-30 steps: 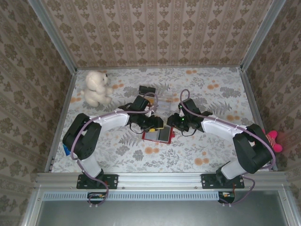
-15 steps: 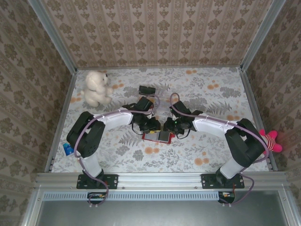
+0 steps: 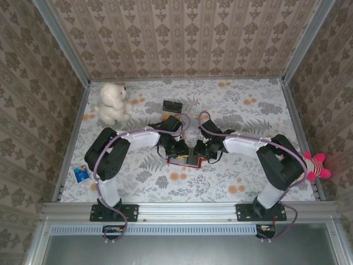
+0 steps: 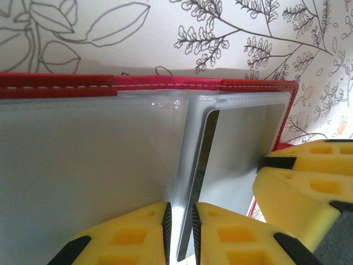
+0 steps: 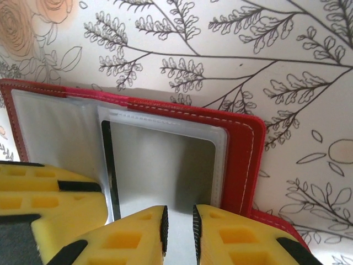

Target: Take the credit cards out of the card holder

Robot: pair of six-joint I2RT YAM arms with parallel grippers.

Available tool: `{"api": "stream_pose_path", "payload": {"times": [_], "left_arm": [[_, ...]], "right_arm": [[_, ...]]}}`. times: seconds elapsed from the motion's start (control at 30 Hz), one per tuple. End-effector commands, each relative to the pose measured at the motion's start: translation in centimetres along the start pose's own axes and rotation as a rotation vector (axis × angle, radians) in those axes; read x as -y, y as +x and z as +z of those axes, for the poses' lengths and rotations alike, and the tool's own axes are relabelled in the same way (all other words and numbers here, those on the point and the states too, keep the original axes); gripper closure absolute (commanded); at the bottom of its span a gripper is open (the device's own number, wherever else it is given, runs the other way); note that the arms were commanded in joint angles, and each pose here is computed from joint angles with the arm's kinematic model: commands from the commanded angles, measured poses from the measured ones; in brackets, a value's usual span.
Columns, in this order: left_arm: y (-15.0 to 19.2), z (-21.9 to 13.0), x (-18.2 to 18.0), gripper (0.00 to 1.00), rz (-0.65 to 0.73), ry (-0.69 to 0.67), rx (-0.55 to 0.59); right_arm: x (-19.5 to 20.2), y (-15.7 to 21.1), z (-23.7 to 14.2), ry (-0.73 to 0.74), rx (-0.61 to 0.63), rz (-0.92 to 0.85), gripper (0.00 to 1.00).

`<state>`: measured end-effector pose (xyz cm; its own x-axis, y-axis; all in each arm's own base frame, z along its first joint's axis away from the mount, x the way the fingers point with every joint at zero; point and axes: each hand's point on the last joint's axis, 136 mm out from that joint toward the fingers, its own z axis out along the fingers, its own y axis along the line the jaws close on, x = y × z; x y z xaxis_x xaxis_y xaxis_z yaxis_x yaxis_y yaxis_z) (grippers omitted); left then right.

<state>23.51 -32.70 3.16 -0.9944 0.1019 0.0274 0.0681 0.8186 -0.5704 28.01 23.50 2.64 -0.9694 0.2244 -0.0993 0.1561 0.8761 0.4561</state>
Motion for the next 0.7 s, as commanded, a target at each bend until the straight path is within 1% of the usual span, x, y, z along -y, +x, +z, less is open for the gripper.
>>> {"api": "stream_pose_path", "payload": {"times": [0.0,0.33,0.43,0.57,0.67], "left_arm": [[-0.2,0.2,0.6,0.79,0.019,0.024,-0.002],[-0.3,0.5,0.1,0.79,0.006,0.019,-0.006],[-0.3,-0.1,-0.6,0.79,0.007,-0.018,0.009],[-0.5,-1.5,-0.4,0.78,0.022,-0.02,0.037],[-0.6,-1.6,-0.9,0.78,0.009,-0.029,0.043]], "right_arm": [[1.0,0.8,1.2,0.002,-0.05,0.003,0.78],[1.5,1.3,2.4,-0.01,-0.088,0.006,0.78],[1.8,1.3,2.4,0.0,-0.09,0.008,0.78],[2.0,1.2,2.4,0.008,-0.09,0.009,0.78],[2.1,1.2,2.5,0.015,-0.091,0.011,0.78]]}}
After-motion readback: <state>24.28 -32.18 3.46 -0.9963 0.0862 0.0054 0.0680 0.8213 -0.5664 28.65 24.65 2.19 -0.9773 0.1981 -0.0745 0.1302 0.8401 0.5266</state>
